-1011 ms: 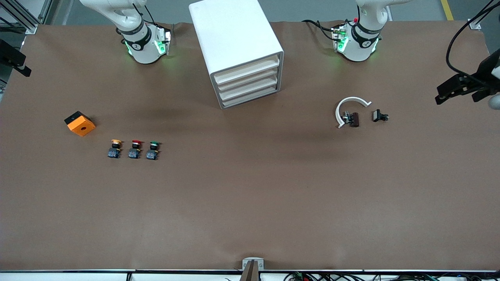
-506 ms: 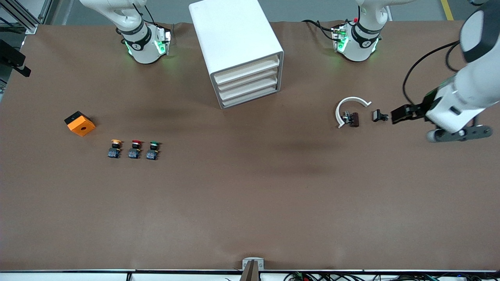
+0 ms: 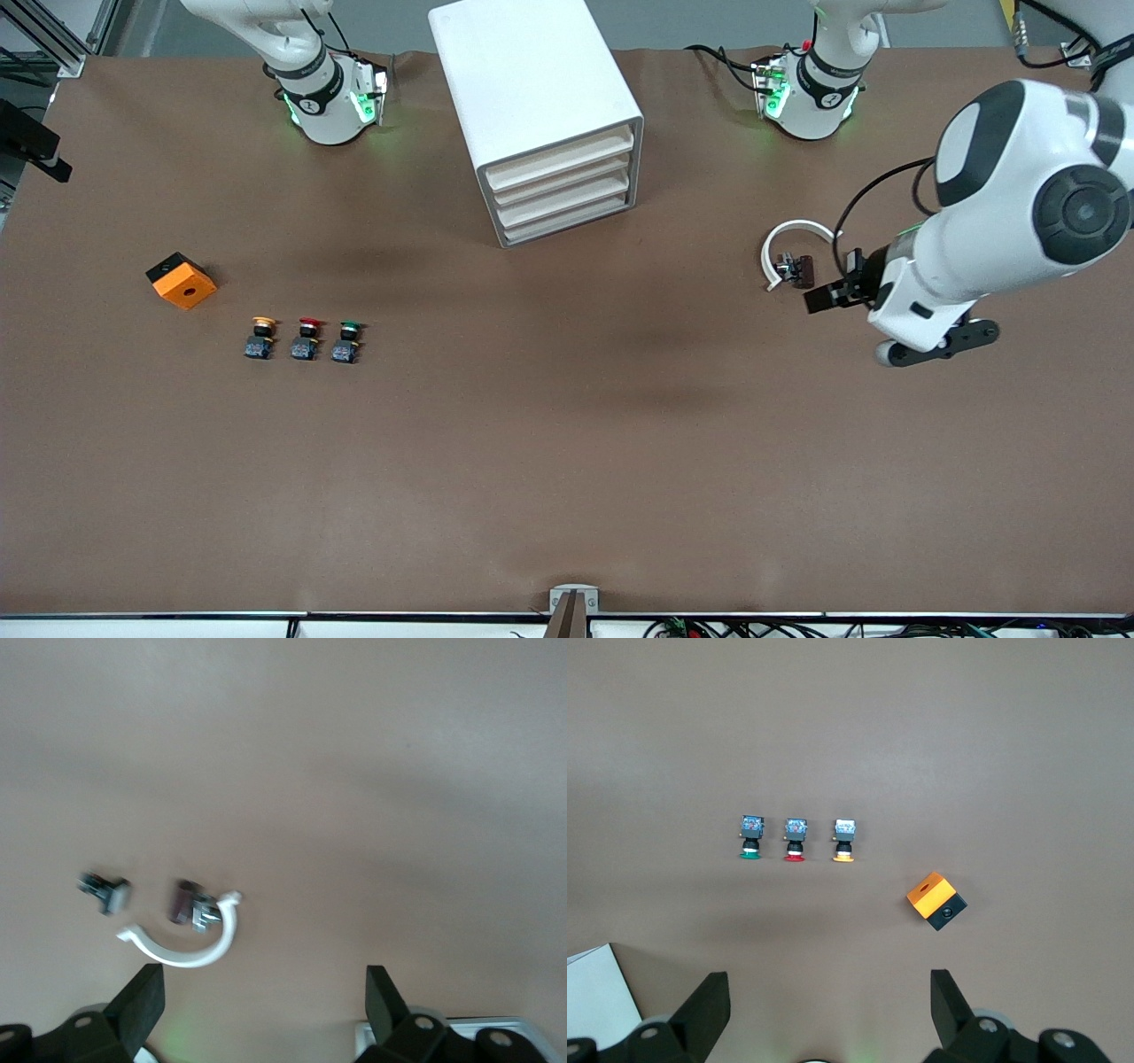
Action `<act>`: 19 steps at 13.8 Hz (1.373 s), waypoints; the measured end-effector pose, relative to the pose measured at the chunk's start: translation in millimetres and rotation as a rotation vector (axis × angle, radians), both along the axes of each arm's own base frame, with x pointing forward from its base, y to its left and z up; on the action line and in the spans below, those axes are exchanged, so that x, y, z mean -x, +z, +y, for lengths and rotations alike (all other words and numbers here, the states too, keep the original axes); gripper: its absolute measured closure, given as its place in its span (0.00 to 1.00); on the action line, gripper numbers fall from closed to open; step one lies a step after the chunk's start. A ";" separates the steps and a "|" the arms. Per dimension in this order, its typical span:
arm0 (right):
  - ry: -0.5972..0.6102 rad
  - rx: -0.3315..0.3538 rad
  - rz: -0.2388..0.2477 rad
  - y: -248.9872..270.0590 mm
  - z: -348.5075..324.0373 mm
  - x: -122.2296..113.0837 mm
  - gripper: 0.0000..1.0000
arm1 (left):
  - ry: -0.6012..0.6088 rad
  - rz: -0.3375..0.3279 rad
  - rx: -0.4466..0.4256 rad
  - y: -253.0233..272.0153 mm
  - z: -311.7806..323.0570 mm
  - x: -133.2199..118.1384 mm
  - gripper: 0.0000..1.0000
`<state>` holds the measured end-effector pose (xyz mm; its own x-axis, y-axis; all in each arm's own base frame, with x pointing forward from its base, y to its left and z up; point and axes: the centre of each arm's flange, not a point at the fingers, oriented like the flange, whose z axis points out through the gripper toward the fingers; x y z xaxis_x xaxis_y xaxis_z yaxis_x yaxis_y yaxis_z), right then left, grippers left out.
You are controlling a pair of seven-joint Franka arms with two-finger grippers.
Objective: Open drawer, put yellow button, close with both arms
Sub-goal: 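Reach the left gripper to the drawer while the right gripper approaches buttons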
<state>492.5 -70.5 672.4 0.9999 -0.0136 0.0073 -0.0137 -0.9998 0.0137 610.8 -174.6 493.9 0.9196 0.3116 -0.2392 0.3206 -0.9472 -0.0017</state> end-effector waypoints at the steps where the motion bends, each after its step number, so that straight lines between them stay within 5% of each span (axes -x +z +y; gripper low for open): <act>1: -0.008 0.000 0.005 -2.9 -4.1 -1.6 0.00 | 0.062 0.020 0.012 -6.6 -9.9 -1.8 0.00; 4: -0.021 -0.001 0.026 -13.3 -10.8 -7.3 0.00 | 0.215 0.050 0.003 -29.2 -43.4 -5.0 0.00; 11: -0.016 0.002 0.198 -121.1 -10.2 -69.7 0.00 | 0.575 0.217 -0.051 -81.7 -93.7 0.8 0.00; 16: -0.019 0.008 0.189 -135.1 -13.7 -82.6 0.00 | 1.022 0.441 -0.150 -93.5 -122.0 13.3 0.00; 19: -0.026 -0.002 0.190 -144.1 -15.8 -84.9 0.00 | 1.092 0.522 -0.221 -94.6 -126.0 23.2 0.00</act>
